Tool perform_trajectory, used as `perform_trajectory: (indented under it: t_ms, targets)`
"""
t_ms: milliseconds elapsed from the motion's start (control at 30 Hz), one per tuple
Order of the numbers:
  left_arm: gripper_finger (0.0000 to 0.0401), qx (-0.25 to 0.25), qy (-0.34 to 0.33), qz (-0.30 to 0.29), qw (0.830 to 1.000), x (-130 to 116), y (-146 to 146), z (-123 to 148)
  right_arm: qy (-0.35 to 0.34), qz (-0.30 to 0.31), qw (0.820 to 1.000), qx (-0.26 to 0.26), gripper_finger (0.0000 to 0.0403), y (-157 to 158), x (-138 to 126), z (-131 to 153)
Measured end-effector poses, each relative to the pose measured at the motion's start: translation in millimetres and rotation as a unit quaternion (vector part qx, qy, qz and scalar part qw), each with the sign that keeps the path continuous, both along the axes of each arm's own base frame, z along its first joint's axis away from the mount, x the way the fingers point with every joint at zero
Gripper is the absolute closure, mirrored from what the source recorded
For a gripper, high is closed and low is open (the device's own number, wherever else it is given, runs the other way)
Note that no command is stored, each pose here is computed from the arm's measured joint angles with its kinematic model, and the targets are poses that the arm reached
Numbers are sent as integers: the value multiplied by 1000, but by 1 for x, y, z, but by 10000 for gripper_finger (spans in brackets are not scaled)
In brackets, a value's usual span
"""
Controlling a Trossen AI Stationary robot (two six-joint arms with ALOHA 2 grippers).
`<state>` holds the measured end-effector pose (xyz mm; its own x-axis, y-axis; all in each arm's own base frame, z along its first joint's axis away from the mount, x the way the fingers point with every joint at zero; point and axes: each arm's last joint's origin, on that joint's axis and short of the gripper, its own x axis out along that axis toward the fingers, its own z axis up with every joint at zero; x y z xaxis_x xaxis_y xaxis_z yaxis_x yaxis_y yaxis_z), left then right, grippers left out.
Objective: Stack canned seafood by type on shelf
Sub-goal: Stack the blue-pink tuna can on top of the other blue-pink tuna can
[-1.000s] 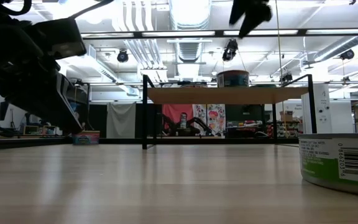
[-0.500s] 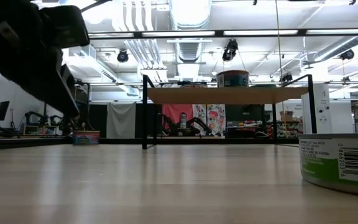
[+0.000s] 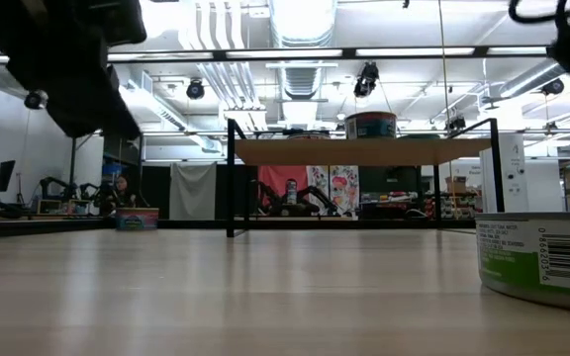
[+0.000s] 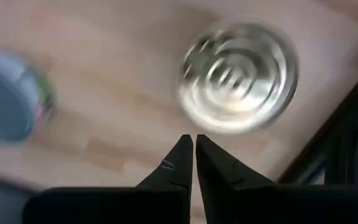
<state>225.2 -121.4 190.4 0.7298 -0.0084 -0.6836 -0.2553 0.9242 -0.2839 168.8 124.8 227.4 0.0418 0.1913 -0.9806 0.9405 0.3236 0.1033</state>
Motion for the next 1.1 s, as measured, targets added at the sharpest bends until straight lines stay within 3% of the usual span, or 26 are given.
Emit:
perform_trajectory:
  t_ms: [300, 667, 967, 1100]
  targets:
    - [401, -48, -31, 33, 998, -1, 3, 12, 3, -60, 994, -90, 393, -11, -9, -30]
    - [401, -77, -43, 55, 995, 1, 3, 20, 24, -55, 993, -103, 394, -1, 3, -56]
    - [401, -45, -65, 71, 994, 5, 3, 30, -95, -70, 989, -93, 394, 3, 45, -74]
    - [401, -24, -70, 74, 994, 5, 5, 30, -159, -42, 976, -143, 394, -12, 74, -70]
